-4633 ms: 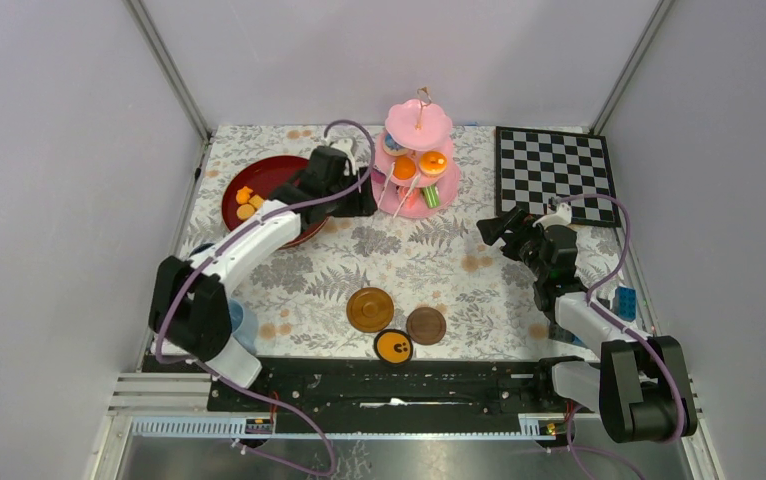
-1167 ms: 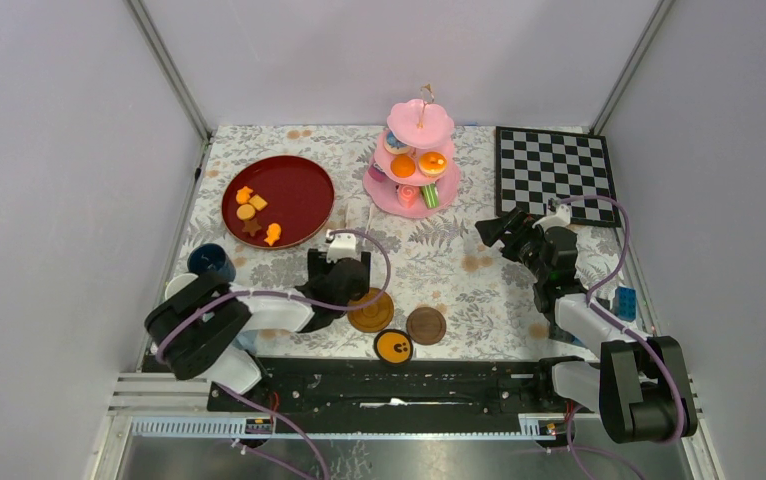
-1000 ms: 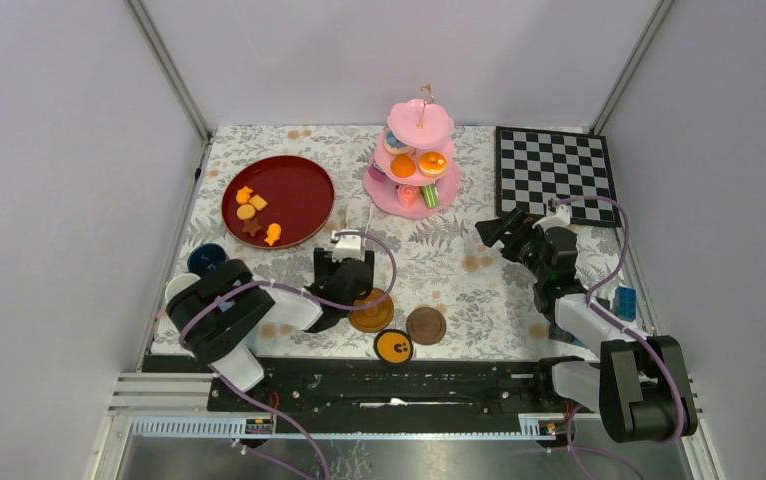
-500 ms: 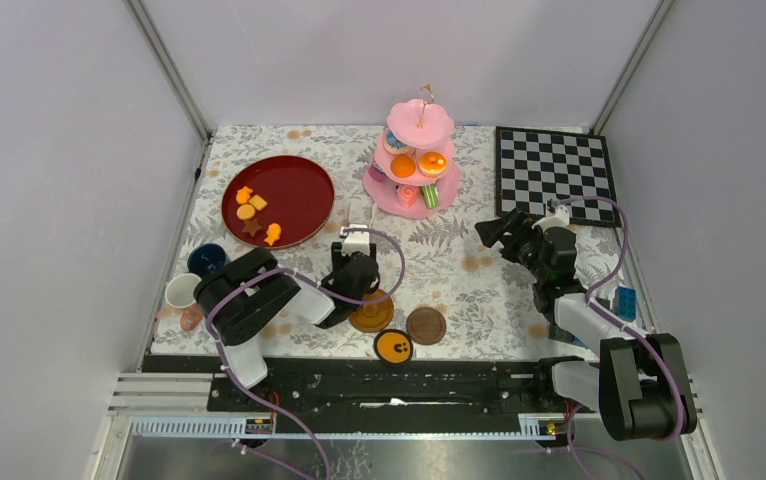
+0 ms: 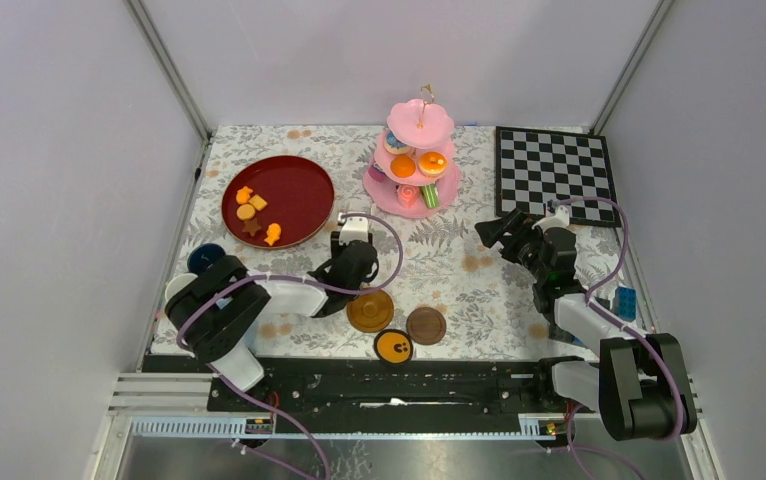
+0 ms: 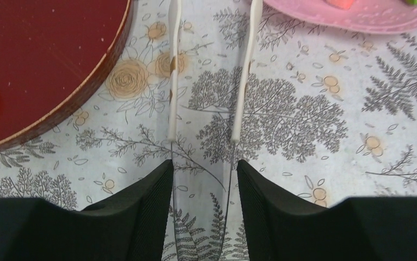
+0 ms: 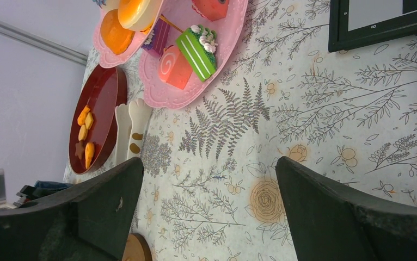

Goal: Serve the afternoon tea
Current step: Pick up the clamp from the center of the board.

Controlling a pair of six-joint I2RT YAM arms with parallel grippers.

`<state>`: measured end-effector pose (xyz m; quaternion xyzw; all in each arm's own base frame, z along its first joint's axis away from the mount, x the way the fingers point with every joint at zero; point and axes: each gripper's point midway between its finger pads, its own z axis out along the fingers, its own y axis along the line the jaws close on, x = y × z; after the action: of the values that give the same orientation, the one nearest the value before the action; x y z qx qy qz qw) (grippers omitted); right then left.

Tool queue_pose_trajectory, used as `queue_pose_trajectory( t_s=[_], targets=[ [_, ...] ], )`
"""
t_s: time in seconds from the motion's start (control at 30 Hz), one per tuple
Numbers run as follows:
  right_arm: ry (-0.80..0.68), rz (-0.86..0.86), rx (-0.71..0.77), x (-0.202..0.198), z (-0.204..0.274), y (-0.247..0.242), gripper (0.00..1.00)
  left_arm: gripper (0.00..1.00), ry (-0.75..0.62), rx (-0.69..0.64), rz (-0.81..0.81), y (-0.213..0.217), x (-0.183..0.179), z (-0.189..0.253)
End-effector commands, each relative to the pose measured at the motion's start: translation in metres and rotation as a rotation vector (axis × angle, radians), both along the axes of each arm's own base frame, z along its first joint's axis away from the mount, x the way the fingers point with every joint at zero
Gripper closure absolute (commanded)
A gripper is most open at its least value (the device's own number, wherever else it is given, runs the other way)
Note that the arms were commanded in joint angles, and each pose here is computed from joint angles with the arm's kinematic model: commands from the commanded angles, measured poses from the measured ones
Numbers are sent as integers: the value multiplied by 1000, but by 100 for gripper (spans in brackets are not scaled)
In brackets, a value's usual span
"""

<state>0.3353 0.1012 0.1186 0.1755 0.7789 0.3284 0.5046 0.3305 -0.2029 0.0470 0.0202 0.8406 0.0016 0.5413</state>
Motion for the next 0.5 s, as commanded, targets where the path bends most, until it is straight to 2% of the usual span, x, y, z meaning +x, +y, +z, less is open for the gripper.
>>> queue_pose_trajectory(
  t_s=[0.0, 0.03, 0.07, 0.17, 0.2, 0.33, 0.47],
  targets=[
    [-51, 10, 14, 4, 10, 1, 2, 51, 4, -54, -18, -8, 7, 21],
    [-52, 11, 14, 4, 11, 1, 2, 49, 12, -62, -28, -10, 8, 22],
    [-52, 10, 15, 4, 11, 1, 2, 43, 26, -68, -33, -10, 9, 20],
    [-53, 9, 14, 4, 11, 1, 2, 16, 66, -85, -45, -11, 7, 9],
    [-54, 9, 15, 4, 11, 1, 2, 11, 76, -87, -42, -10, 6, 5],
    [-52, 10, 14, 4, 11, 1, 2, 6, 123, -108, -32, -5, 4, -12],
    [-49, 11, 18, 4, 10, 2, 2, 11, 139, -94, -30, -3, 6, -24]
  ],
)
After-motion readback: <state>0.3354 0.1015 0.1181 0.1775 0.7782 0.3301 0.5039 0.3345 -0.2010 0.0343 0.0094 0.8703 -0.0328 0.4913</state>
